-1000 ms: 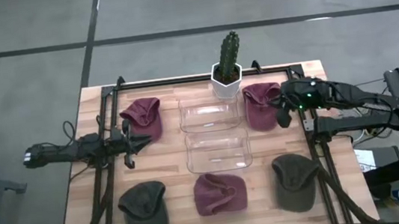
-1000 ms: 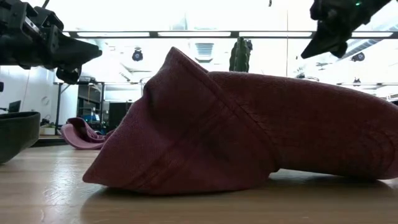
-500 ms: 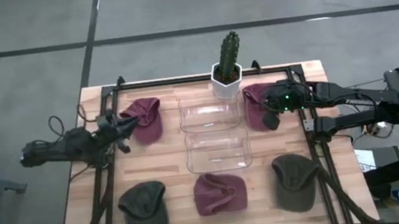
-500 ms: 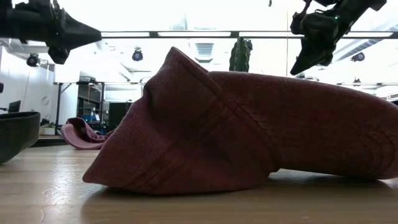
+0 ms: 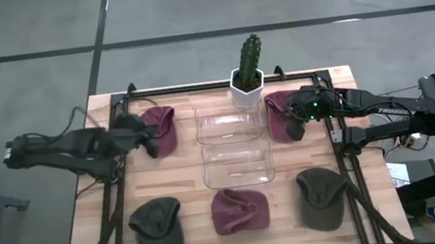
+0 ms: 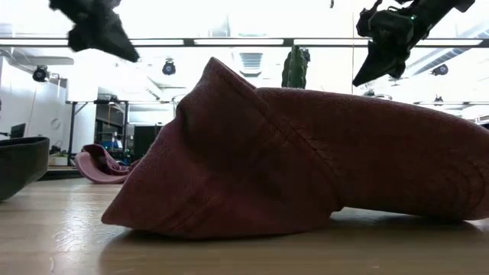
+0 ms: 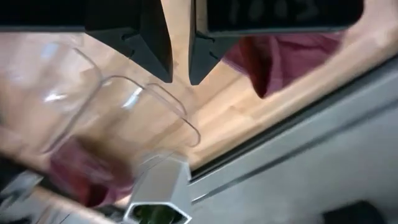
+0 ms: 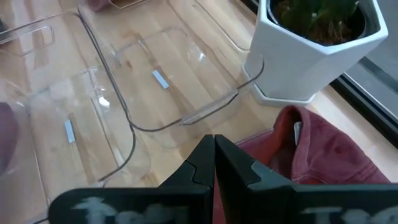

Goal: Pick & Place hat
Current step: Put the top left red cap into the top transparent bin

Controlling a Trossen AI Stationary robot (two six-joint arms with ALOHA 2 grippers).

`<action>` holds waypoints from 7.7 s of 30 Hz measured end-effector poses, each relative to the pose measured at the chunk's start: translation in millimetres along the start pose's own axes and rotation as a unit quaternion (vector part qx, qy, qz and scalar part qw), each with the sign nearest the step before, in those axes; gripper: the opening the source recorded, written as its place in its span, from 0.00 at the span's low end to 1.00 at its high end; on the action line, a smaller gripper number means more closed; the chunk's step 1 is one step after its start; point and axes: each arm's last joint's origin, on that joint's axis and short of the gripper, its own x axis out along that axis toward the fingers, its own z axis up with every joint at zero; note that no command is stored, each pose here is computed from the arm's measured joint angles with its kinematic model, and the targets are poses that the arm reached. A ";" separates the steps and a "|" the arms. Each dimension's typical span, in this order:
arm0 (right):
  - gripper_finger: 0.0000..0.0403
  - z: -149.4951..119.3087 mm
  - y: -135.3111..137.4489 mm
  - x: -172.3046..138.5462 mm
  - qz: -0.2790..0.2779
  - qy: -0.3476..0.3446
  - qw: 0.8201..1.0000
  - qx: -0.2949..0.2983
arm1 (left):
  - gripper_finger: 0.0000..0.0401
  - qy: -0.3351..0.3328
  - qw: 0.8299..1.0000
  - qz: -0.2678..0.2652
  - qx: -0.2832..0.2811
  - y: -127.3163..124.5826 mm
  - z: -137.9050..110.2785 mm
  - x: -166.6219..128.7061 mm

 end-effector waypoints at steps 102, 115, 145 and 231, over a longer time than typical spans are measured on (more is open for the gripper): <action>0.02 2.7 -0.2 -8.6 0.013 -0.032 0.999 -0.005 | 0.49 0.160 0.866 0.171 -0.441 96.7 -132.8 116.9; 0.02 2.6 -0.2 -8.6 0.013 -0.032 0.999 -0.003 | 0.03 0.136 0.854 0.162 -0.475 95.3 -122.1 116.7; 0.02 36.9 17.0 -6.6 0.194 -0.167 0.967 -0.005 | 0.01 -0.183 0.906 -0.083 -0.372 13.3 61.3 7.0; 0.57 74.2 32.3 47.7 0.121 -0.307 0.938 0.110 | 0.01 -0.255 0.933 -0.044 -0.249 -111.3 76.1 96.9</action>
